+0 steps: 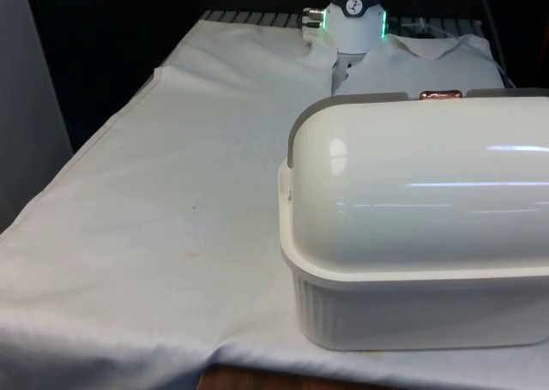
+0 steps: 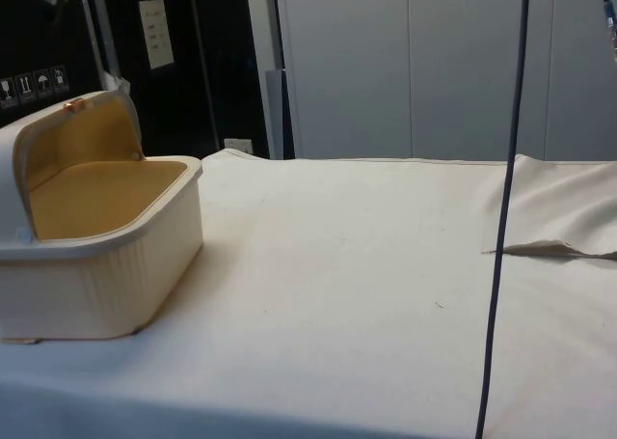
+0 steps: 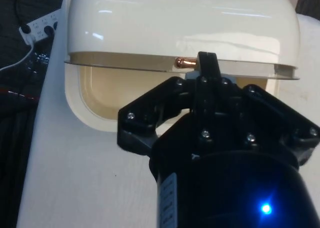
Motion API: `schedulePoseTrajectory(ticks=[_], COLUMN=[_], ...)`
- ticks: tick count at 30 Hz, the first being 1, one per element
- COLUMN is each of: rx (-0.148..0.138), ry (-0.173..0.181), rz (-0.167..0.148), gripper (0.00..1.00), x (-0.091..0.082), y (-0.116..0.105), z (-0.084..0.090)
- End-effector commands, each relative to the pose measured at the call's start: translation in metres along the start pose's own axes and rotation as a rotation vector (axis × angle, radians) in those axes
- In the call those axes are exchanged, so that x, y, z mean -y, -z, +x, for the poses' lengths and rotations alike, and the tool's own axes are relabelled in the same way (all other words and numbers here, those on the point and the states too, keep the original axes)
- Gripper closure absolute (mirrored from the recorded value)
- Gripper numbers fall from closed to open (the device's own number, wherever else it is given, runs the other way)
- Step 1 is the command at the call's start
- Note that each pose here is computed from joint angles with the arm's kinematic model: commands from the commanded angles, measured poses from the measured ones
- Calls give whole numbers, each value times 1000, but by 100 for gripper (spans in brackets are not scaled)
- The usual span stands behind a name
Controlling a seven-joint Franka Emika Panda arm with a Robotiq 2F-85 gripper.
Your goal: Open the lid, then close it.
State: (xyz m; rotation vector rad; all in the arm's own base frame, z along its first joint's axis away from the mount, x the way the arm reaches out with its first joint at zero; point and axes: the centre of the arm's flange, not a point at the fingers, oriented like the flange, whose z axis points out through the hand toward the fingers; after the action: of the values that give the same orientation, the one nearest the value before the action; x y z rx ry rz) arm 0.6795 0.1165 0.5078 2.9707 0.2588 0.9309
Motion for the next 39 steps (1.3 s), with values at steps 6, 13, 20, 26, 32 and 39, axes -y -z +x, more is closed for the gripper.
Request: schedulePoseTrajectory(ticks=[6,13,20,26,32,39], rx=[0,-7,-3,-2,-1,0], ry=[10,16,14,17,18,23], rz=[3,7,5,4,7,5], gripper=[67,34,2,0,0,0], x=[2,5,4,6,7,9], y=[0,2,1,0,0,-1], z=[0,0,0,1,0,0])
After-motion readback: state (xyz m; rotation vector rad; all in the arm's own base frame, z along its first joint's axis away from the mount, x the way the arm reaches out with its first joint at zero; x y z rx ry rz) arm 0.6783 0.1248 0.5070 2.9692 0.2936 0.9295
